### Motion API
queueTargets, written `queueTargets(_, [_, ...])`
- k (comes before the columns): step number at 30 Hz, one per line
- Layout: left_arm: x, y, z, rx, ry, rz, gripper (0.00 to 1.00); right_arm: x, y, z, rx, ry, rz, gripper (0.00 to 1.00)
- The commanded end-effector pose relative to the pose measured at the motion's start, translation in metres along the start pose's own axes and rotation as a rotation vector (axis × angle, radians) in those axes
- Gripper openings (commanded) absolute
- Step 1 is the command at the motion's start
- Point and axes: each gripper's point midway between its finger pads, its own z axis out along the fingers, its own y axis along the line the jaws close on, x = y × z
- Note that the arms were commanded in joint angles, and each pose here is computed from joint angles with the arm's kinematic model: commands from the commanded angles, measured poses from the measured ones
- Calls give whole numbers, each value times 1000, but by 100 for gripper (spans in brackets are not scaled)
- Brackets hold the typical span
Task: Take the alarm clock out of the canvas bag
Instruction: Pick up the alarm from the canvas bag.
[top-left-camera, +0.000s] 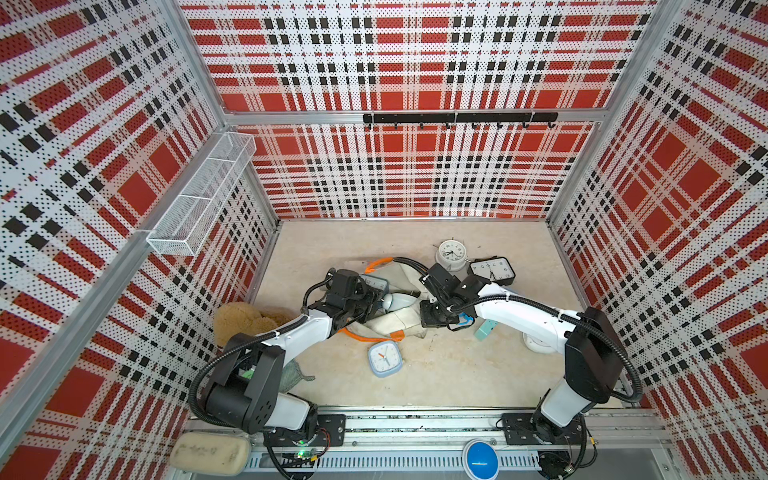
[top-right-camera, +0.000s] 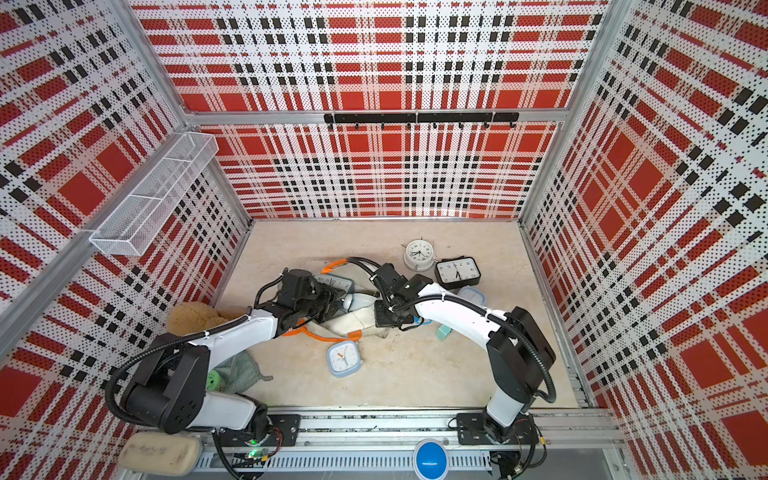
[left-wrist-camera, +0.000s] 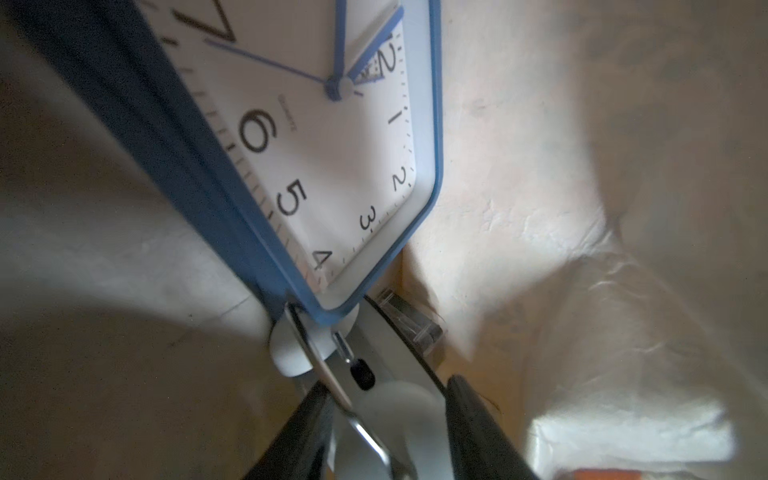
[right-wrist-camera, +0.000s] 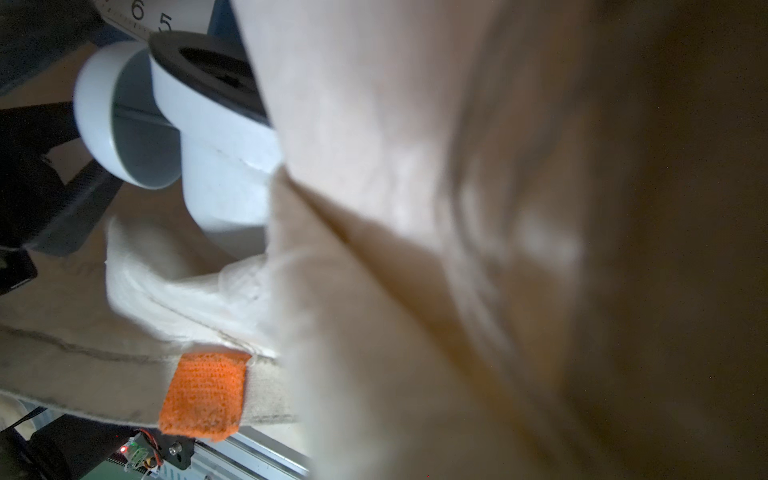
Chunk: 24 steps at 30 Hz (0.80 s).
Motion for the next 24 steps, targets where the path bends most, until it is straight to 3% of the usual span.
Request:
queueTargets(1, [-6, 16, 4, -35, -25, -114, 37, 19, -28, 13, 120, 82, 3, 0])
queueTargets(11, [-6, 10, 9, -15, -13, -132, 0, 15, -28, 10, 126, 74, -13, 0])
queueTargets(18, [-4, 1, 2, 15, -12, -139, 0, 9, -25, 5, 130, 58, -23, 0])
queueTargets(24, [2, -29, -14, 97, 4, -134, 0, -7, -17, -8, 123, 17, -39, 22])
